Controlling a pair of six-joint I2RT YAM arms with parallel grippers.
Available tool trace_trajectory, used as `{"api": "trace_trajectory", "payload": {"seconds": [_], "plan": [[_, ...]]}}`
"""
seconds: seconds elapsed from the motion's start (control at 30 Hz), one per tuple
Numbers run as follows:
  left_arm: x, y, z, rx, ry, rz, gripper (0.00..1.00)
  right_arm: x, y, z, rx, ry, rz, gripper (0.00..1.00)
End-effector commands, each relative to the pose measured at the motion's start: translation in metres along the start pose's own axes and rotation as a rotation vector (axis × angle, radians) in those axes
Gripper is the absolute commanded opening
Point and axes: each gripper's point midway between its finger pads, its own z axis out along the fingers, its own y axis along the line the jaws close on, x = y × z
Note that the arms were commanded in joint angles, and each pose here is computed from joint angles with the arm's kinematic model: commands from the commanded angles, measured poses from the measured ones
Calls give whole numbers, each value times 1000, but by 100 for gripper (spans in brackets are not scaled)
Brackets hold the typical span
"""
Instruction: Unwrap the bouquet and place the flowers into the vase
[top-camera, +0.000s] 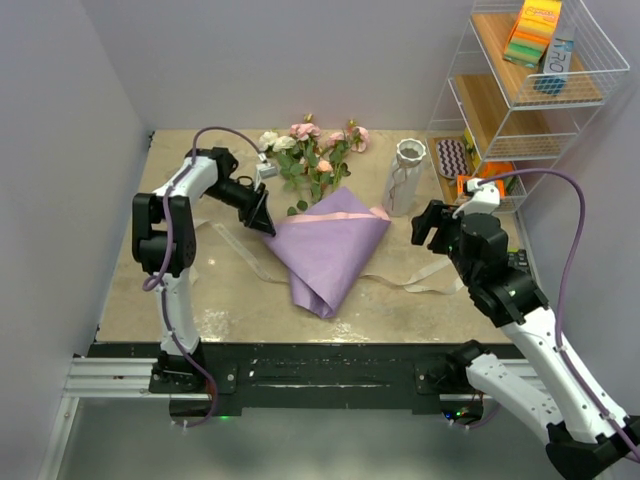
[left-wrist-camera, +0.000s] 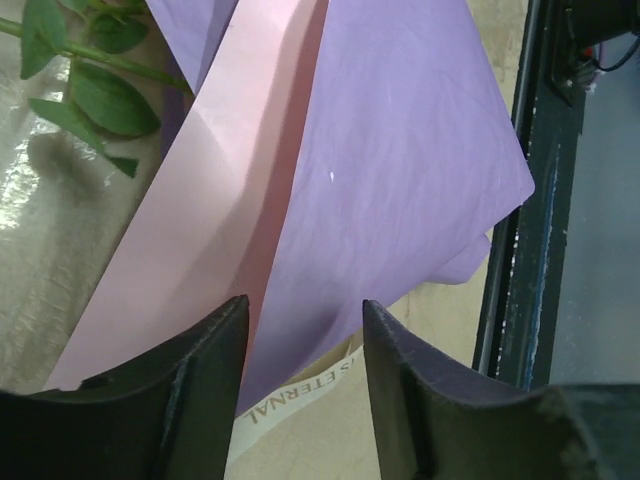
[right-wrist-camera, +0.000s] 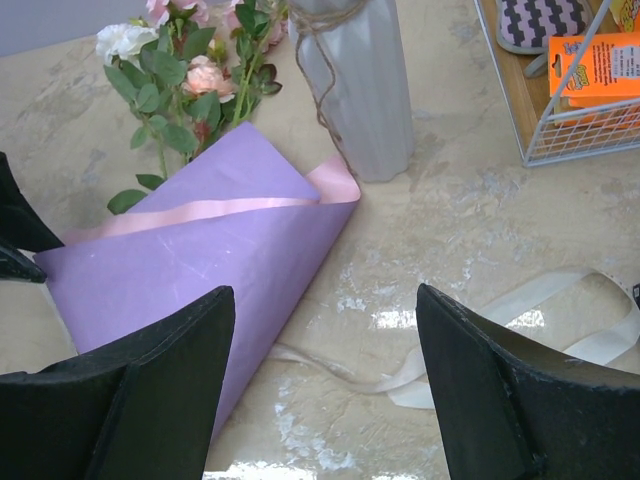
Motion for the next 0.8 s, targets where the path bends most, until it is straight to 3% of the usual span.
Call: {"api": "trace_trajectory", "payload": {"seconds": [0.0,0.03,0.17,0.37,0.5,0.63,0.77], "plan": [[-22,-26,-6,69,-39,67,45,-16,3,-3,-4,-40,2,77],[-25,-29,-6,69,-41,79,35,-16,3,-3,-3,-42,6,77],[-48,-54,-2,74,-37,147,12,-19,3,-4,-3,-46,7,77],[-92,-124,34,181,-24,263,15,-33,5,-12,-8,-72,12,77],[-119,-179,67,250,14,335,10,-49,2,-22,7,-109,17,77],[-153,-217,80,264,-17,418,25,-71,-2,-36,26,-160,17,79],[-163,-254,112,277,-9,494,30,-87,-2,-46,31,-194,26,79]]}}
